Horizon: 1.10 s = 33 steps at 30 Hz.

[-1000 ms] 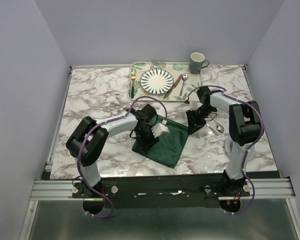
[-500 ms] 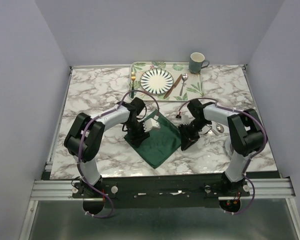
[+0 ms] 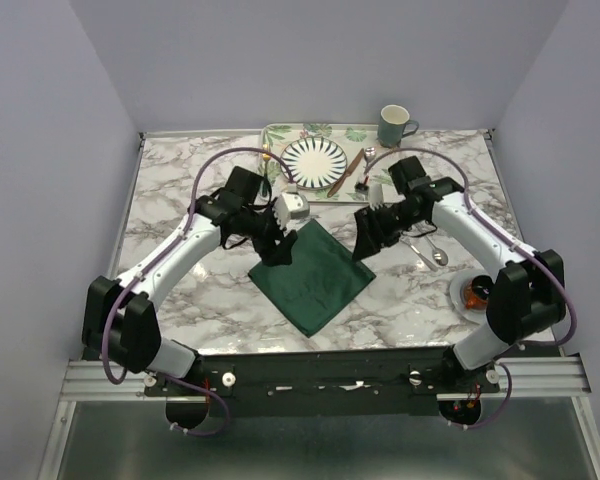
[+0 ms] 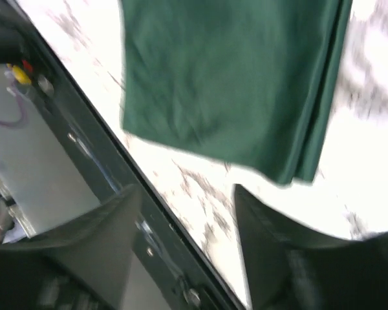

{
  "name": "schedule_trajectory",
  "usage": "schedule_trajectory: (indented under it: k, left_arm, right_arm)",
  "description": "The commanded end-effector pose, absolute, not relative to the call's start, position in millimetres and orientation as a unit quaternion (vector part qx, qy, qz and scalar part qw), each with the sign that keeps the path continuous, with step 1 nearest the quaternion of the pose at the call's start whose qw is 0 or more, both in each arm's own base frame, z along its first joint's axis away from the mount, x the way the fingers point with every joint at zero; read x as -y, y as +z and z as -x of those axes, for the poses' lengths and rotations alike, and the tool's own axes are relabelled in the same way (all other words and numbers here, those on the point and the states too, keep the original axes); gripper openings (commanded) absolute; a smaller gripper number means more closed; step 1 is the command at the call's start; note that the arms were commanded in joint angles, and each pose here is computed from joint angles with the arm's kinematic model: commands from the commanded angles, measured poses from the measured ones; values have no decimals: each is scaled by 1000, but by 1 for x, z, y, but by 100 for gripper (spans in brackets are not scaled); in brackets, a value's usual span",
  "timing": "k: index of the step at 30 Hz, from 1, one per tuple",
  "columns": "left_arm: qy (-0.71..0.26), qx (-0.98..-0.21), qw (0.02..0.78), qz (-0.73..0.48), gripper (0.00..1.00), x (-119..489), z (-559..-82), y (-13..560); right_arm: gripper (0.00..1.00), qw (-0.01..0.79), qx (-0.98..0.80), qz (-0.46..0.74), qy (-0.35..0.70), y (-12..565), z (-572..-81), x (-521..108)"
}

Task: Fold the napkin into a case and place the utensils inside
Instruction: Smooth out the square-folded napkin at the center of the board.

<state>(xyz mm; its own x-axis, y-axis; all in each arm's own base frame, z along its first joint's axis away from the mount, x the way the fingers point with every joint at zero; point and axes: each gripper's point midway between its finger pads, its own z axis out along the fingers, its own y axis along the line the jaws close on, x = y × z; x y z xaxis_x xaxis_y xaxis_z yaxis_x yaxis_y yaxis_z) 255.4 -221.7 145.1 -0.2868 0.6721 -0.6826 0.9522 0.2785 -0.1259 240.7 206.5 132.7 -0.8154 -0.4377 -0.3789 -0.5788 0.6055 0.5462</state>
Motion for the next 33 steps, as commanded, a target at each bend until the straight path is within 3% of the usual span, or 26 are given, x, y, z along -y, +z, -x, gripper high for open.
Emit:
schedule_trajectory:
  k: [1, 2, 3, 4, 9, 21, 27, 33]
  left_arm:
    - [-423, -788, 302, -331, 89, 257, -262, 192]
    - [-441, -770, 329, -323, 97, 264, -270, 203]
    - [-455, -772, 327, -301, 99, 266, -271, 204]
    - [-467, -778, 315, -278, 99, 266, -270, 196]
    - [-553, -781, 247, -154, 98, 274, -279, 177]
    - [-560, -810, 172, 4, 88, 227, -300, 71]
    - [-558, -820, 125, 32, 84, 213, -301, 32]
    - [-537, -834, 126, -8, 80, 194, -314, 18]
  right_arm:
    - [80, 168, -832, 307, 431, 186, -272, -245]
    - [92, 181, -819, 309, 449, 193, -280, -254]
    - [99, 168, -816, 291, 471, 195, -280, -262]
    - [100, 151, -806, 281, 498, 197, -278, -270]
    - [100, 54, -803, 237, 544, 155, -265, -300]
    - [100, -52, -841, 145, 518, 50, -265, -261]
    - [100, -98, -844, 115, 514, 27, -247, -249]
    - [100, -133, -836, 83, 527, 22, -230, -246]
